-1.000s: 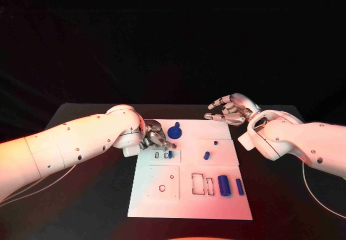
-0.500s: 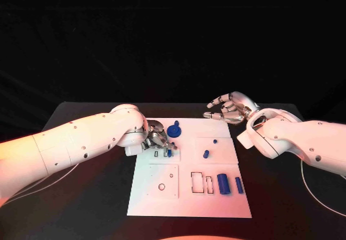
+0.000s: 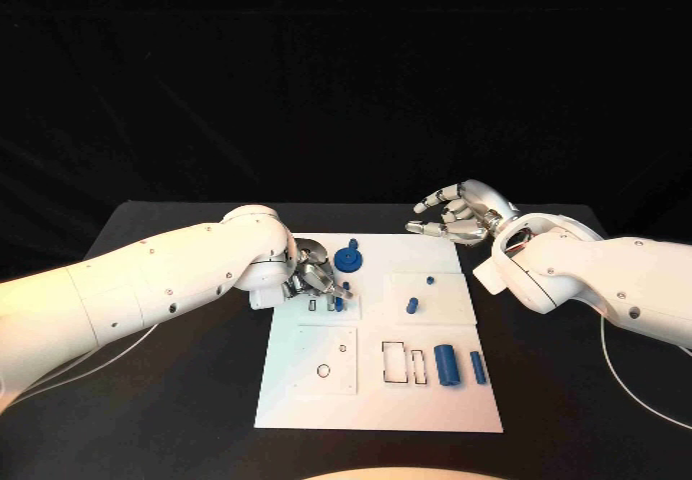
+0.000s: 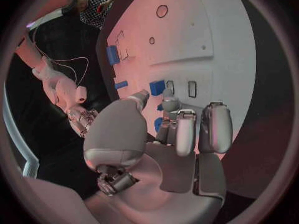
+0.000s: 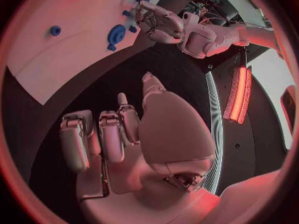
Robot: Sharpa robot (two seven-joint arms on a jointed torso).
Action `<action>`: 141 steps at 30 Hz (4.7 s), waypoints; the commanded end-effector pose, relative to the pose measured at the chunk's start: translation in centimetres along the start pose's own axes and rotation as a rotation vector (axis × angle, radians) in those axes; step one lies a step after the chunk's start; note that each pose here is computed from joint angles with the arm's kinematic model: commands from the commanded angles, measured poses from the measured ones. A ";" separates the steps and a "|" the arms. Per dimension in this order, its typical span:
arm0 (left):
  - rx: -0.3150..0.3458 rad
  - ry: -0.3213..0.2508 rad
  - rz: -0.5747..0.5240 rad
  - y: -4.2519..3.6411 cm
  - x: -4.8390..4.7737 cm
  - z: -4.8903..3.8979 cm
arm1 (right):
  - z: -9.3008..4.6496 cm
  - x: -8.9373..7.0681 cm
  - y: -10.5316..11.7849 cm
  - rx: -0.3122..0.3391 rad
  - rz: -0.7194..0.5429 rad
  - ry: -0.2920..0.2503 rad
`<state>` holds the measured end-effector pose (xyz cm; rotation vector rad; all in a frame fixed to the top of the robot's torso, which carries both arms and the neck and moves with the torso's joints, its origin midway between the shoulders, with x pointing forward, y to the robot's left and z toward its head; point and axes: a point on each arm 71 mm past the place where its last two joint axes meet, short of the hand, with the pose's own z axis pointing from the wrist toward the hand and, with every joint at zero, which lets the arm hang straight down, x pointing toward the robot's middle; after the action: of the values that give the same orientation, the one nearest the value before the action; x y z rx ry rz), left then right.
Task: Assemble the parts on the task board
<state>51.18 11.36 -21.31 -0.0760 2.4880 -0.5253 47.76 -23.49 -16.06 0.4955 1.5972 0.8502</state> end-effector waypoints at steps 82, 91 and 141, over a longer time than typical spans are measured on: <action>0.024 -0.148 0.081 0.88 2.31 -1.25 | 0.0 -0.2 -0.4 0.005 -0.009 0.019; 0.010 -0.125 0.111 1.05 2.47 -1.23 | 0.0 -0.2 -0.5 0.007 -0.010 0.020; -0.025 -0.061 0.095 0.96 2.11 0.24 | 0.1 -0.1 -0.5 0.008 -0.010 0.021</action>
<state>50.15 11.91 -22.02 -0.0075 2.3752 -0.4657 48.03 -23.94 -16.34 0.5014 1.6131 0.8359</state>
